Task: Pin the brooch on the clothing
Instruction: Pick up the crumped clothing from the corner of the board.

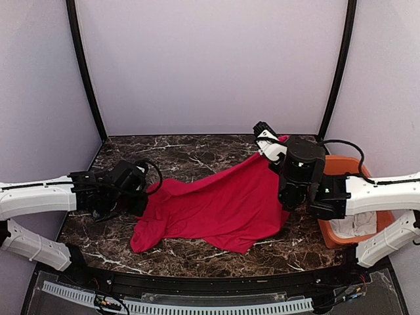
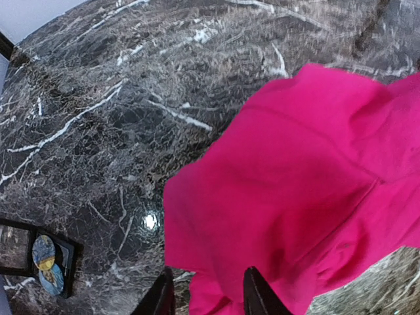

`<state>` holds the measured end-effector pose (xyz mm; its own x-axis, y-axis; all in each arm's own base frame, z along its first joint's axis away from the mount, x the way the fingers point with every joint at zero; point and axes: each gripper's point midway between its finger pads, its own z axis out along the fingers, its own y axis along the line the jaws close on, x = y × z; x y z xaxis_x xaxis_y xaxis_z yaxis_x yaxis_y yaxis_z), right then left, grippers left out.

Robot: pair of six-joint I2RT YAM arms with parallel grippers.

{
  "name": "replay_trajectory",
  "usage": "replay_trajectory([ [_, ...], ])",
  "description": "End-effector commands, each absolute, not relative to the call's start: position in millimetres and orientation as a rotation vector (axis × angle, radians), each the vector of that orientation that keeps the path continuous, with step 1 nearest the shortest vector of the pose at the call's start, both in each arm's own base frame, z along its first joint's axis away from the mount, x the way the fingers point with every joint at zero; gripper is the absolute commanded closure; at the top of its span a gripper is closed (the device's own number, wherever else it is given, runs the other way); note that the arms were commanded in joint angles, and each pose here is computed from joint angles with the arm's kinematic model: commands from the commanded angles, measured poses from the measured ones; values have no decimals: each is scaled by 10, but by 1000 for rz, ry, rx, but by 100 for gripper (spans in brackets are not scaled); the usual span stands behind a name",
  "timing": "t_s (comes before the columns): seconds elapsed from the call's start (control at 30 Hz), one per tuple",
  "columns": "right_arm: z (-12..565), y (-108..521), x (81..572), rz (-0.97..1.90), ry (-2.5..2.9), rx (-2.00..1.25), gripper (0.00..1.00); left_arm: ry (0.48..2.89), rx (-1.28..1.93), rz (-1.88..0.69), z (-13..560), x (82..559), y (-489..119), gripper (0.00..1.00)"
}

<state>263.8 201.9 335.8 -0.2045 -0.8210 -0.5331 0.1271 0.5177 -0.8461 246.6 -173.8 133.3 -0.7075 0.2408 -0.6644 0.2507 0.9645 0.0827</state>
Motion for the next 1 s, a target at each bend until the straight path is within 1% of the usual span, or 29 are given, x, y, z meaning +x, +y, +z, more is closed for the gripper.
replay_trajectory([
  [0.0, 3236, 2075, 2710, -1003, 1545, -633, 100, 2414, 339, -43, 1185, 2402, -1729, 56],
  [0.03, 3192, 2097, 2721, -1014, 1544, -647, 100, 2404, 338, -64, 1190, 2402, -1749, 52],
  [0.2, 3070, 2172, 2768, -1037, 1543, -676, 100, 2297, 353, -244, 1393, 2414, -1938, 44],
  [0.23, 3056, 2183, 2776, -1037, 1544, -678, 100, 2291, 371, -280, 1392, 2393, -1988, 40],
  [0.27, 3042, 2195, 2788, -1037, 1544, -681, 100, 2259, 386, -312, 1451, 2398, -2056, 39],
  [0.33, 3032, 2216, 2799, -1035, 1544, -683, 100, 2226, 439, -327, 1479, 2372, -2179, 36],
  [0.4, 3023, 2223, 2810, -1035, 1544, -683, 100, 2214, 499, -286, 1450, 2356, -2274, 31],
  [0.43, 3029, 2229, 2809, -1032, 1544, -682, 100, 2200, 511, -248, 1475, 2384, -2295, 31],
  [0.6, 3056, 2211, 2807, -1024, 1545, -672, 100, 2235, 643, 16, 1171, 2375, -2431, 30],
  [0.83, 3108, 2157, 2784, -1019, 1550, -647, 100, 2294, 608, 312, 907, 2473, -2308, 29],
  [0.97, 3105, 2178, 2772, -1011, 1547, -651, 100, 2274, 586, 397, 861, 2523, -2241, 29],
])
